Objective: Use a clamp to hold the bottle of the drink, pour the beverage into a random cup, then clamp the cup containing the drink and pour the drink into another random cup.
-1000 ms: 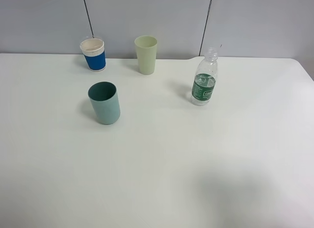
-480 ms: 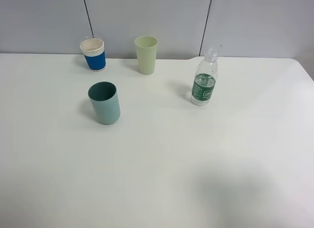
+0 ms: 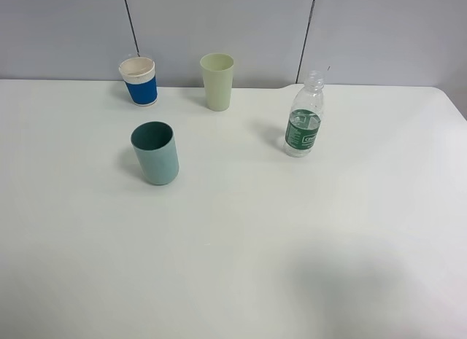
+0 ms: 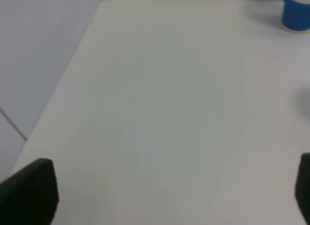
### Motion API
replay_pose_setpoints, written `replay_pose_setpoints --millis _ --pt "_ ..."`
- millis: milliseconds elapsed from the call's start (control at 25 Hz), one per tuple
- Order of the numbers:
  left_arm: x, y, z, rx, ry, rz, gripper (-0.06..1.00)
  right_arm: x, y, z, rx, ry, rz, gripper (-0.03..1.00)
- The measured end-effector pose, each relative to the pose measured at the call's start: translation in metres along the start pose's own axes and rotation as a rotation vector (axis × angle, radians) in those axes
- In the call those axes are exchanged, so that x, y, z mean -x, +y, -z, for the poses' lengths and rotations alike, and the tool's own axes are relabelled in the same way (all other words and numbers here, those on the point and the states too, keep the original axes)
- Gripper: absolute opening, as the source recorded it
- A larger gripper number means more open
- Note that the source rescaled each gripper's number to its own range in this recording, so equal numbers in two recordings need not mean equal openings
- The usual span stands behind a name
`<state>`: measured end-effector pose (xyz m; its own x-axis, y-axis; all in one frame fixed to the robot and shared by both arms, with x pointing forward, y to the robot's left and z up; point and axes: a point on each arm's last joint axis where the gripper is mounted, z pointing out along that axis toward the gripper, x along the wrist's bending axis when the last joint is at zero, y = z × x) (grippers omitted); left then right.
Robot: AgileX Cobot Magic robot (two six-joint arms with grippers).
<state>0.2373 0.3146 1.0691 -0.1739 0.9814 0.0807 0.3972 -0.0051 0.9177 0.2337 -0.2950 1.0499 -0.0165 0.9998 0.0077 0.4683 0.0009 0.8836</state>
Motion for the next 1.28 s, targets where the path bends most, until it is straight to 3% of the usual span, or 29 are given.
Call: replay_pose_setpoints --millis 160,320,760,1080,1280 --pt "0.008 -0.006 0.005 0.023 -0.035 -0.027 0.98 0.0 0.0 0.0 0.0 0.0 0.0 1.0" --pt "0.015 -0.014 0.002 -0.043 -0.094 0.019 0.99 0.0 0.0 0.0 0.0 0.0 0.0 1.0" --pt "0.015 -0.015 0.001 -0.053 -0.092 0.055 0.99 0.0 0.0 0.0 0.0 0.0 0.0 1.0" --pt "0.014 -0.015 0.001 -0.048 -0.213 -0.002 0.99 0.0 0.0 0.0 0.0 0.0 0.0 1.0" --pt "0.014 -0.015 0.001 -0.048 -0.219 -0.005 0.99 0.0 0.0 0.0 0.0 0.0 0.0 1.0"
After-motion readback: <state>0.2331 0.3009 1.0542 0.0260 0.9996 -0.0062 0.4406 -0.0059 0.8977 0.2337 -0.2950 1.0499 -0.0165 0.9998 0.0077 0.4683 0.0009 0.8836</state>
